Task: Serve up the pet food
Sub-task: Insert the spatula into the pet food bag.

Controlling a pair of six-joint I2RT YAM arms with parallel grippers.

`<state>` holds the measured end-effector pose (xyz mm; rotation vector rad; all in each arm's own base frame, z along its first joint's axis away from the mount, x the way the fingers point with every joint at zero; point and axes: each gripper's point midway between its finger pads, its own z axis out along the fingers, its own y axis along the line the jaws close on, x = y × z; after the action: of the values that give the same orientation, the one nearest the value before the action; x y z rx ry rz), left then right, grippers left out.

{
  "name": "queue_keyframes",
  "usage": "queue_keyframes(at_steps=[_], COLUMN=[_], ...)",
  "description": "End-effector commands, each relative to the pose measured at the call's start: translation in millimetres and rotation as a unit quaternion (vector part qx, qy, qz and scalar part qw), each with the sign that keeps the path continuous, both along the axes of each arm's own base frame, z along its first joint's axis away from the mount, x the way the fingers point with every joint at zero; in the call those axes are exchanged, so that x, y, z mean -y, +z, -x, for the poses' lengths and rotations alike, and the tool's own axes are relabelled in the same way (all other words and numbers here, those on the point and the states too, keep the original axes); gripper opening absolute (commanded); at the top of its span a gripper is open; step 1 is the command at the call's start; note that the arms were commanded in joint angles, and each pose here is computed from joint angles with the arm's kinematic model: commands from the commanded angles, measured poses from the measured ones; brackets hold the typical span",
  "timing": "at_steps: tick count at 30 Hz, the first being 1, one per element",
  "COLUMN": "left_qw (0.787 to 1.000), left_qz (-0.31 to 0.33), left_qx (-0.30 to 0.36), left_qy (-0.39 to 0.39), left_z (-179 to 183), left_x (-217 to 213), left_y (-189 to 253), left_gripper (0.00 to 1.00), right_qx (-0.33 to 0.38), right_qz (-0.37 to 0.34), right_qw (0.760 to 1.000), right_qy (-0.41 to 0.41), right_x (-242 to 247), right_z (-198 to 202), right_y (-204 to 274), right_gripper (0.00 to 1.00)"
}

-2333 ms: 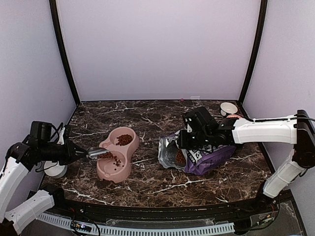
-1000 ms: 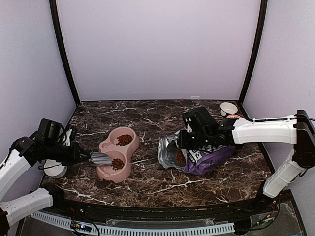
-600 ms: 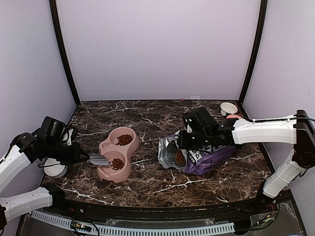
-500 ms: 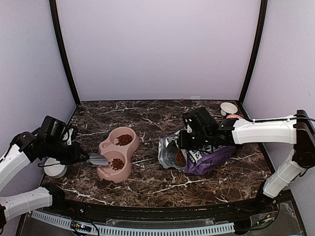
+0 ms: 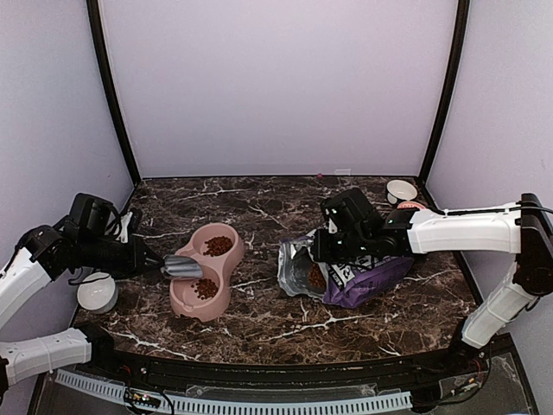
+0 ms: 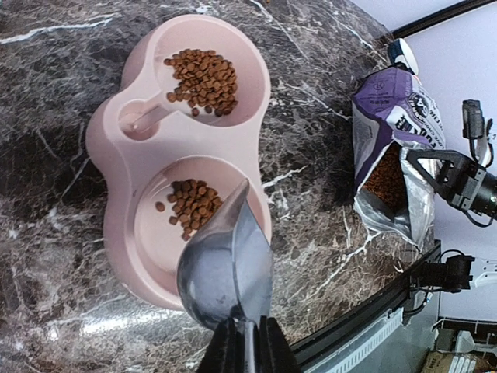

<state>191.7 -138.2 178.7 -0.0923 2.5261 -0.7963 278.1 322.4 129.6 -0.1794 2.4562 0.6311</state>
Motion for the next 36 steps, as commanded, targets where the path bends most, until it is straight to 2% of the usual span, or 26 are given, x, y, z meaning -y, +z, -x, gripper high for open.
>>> queue_keyframes(at_steps=[1,13,19,23,29,36], left_qw=[0.997,0.983,0.968,0.966,0.968,0.965], left_qz=[0.041,0.101,0.117,0.119,0.14,0.142], left_qx=[0.047,0.072,0.077,0.075,0.076,0.069], left_qy=[-0.035,-0.139,-0.208,-0.219,-0.193,-0.21], left_z=[-10.6,-17.6,-5.4,-7.8,-29.0,-43.1], left_x=[22.6,94.7,139.8,159.2,181.5,223.9], left_y=[30.6,43.2,46.1,42.8,39.5,30.3], left_gripper=[0.0,0.0,0.0,0.0,0.0,0.0], right_qx=[0.007,0.012,0.014,0.013,0.014,0.016], right_qz=[0.011,0.018,0.019,0.019,0.016,0.017], right_qw=[0.999,0.999,0.999,0.999,0.999,0.999], right_qy=[-0.03,-0.028,-0.028,-0.028,-0.027,-0.027], right_x=[18.1,19.3,20.7,20.7,20.2,21.2], right_z=[-8.8,-9.3,-9.2,-8.8,-8.9,-8.6], right_y=[-0.4,3.5,5.3,5.7,7.8,8.6], right_gripper=[0.0,0.0,0.0,0.0,0.0,0.0])
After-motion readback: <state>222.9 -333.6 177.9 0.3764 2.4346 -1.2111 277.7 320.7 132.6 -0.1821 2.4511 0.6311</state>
